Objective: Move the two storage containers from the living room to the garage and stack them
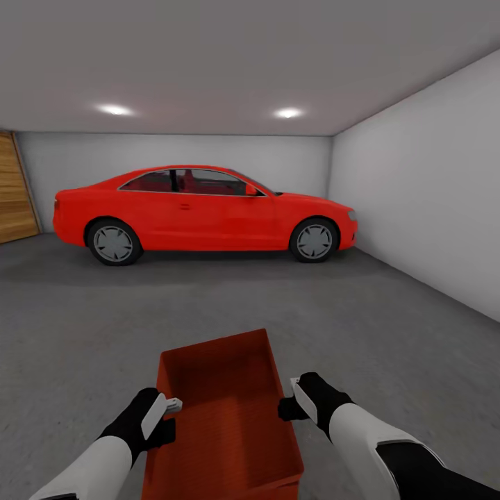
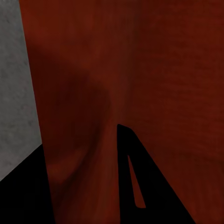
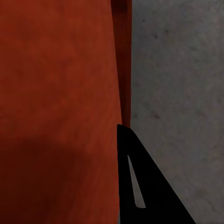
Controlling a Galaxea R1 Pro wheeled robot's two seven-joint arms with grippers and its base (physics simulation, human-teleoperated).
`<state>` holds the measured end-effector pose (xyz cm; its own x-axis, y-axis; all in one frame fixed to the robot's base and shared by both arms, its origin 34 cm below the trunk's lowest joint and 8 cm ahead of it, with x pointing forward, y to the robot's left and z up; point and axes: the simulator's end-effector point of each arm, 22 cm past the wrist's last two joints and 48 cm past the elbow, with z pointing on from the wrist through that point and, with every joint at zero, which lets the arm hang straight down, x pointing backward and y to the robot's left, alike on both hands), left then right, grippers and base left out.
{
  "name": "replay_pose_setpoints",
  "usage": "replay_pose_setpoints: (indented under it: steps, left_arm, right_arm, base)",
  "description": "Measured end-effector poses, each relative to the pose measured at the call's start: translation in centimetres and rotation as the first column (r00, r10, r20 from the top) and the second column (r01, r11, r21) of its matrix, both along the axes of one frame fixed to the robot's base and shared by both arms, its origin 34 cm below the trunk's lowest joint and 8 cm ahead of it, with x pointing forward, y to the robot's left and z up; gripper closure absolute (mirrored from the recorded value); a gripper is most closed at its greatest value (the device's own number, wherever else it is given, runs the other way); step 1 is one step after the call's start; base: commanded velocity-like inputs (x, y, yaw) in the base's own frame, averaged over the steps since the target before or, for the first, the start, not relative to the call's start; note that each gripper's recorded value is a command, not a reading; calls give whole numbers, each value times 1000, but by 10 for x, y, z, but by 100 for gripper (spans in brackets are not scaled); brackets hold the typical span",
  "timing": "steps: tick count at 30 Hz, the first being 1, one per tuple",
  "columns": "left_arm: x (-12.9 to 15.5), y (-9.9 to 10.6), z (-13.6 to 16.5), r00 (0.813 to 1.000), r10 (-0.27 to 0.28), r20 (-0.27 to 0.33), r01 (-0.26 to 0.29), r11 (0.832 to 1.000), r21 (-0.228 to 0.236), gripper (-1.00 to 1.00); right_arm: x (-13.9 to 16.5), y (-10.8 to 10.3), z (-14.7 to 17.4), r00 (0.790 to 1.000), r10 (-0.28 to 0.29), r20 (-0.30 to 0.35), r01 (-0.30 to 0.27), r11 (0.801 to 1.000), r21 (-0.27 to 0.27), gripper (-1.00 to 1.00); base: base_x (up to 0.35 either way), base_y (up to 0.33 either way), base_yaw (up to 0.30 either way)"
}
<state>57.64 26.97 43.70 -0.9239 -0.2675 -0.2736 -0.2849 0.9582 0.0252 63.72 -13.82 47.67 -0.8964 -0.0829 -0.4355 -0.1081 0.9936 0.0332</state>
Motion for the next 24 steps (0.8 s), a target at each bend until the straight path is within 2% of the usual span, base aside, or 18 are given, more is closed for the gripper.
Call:
replay_pose_setpoints:
  steps: [8, 20, 24]
  left_arm:
    - [0, 0, 0, 1000, 0, 0, 0, 1000, 0, 100]
    - [-1, 0, 0, 1000, 1, -2, -1, 1000, -2, 100]
    - [-1, 2, -1, 1000, 5, -4, -5, 1000, -4, 100]
  right_arm:
    - [0, 0, 0, 1000, 0, 0, 0, 1000, 0, 100]
    - [0, 0, 0, 1000, 1, 2, -1, 1000, -1, 100]
    - [0, 1, 0, 1000, 3, 3, -3, 1000, -2, 100]
  base:
    - [0, 0, -213]
    - [0, 1, -8]
    - [3, 196, 0]
